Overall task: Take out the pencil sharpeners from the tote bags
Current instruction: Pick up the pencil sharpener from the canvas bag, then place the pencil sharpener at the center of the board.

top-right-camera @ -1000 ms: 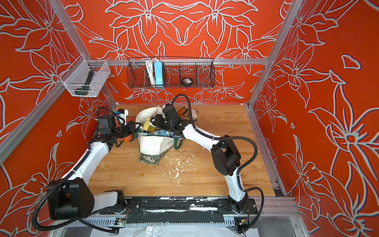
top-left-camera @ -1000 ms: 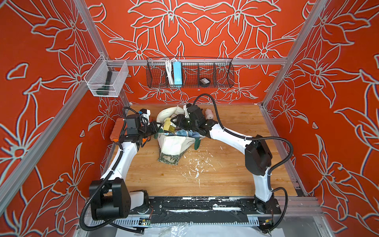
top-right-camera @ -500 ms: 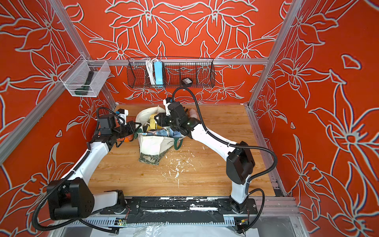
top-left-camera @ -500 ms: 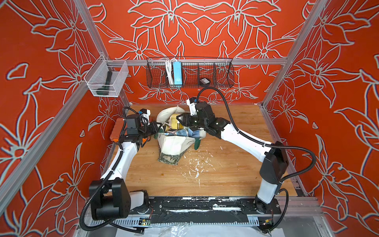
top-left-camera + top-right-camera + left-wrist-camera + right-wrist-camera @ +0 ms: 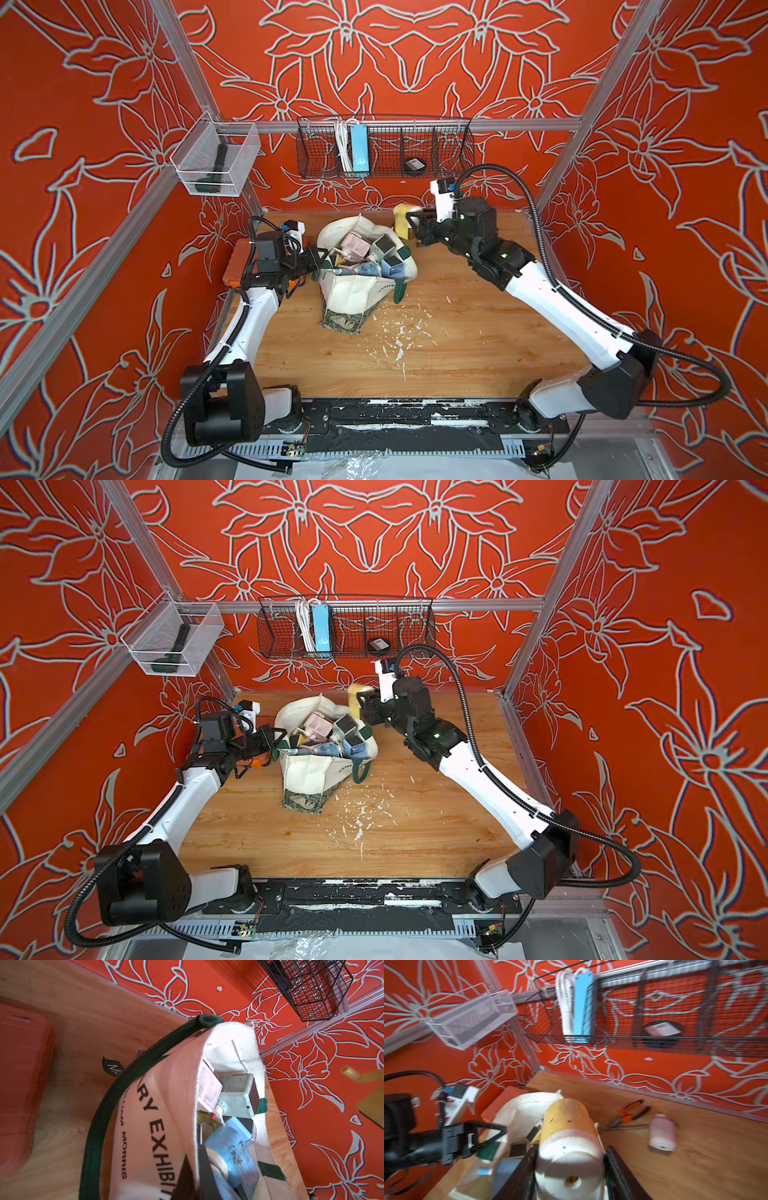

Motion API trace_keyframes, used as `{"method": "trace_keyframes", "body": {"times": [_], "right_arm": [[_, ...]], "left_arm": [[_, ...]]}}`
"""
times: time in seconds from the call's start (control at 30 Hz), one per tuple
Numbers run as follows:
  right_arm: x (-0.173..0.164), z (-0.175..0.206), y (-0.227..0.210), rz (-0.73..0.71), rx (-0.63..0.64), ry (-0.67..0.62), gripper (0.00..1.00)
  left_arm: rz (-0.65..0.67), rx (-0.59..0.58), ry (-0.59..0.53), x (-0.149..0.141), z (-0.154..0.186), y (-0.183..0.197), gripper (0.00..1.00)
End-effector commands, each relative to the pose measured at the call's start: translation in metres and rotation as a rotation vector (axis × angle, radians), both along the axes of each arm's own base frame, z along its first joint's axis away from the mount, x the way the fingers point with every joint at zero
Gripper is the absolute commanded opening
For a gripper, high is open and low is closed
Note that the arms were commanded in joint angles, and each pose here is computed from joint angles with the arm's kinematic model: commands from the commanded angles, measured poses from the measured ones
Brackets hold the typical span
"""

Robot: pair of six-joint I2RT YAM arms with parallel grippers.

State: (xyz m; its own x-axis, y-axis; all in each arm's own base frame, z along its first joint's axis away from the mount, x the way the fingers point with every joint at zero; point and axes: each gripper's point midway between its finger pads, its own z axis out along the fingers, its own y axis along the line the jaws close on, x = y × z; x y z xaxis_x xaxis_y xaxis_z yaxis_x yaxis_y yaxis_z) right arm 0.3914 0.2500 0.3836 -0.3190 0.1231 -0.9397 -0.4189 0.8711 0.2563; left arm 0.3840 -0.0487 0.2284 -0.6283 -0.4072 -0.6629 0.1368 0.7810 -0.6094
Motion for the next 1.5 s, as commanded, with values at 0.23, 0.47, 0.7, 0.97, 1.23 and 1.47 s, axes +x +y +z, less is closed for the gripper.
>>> {"method": "trace_keyframes", "body": {"times": [0.23,0.47,0.7,0.97,1.23,1.47], "right_arm": [[0.090,-0.078,-0.122,-0.439,-0.168,0.053,0.15],[0.150,-0.138,-0.145,-0.478,-0.163,0.120,0.14],[0.198,-0.177,-0.132,-0.439,-0.176,0.159,0.14],[0.234,-0.212,-0.111,-0.391,-0.170,0.188,0.14],[0.245,-0.246,-0.102,-0.363,-0.204,0.240,0.15],[0.240,-0.250,-0.096,-0.347,-0.218,0.246,0.16]], "left_arm": [[-0.061,0.005,-0.117,-0.001,0.034,-0.012,0.00],[-0.061,0.006,-0.114,-0.001,0.034,-0.012,0.00],[-0.061,0.005,-0.112,0.000,0.033,-0.012,0.00],[-0.061,0.002,-0.106,0.001,0.032,-0.012,0.00],[-0.058,0.007,-0.103,0.001,0.031,-0.011,0.00],[-0.061,0.000,-0.102,0.001,0.031,-0.012,0.00]]}}
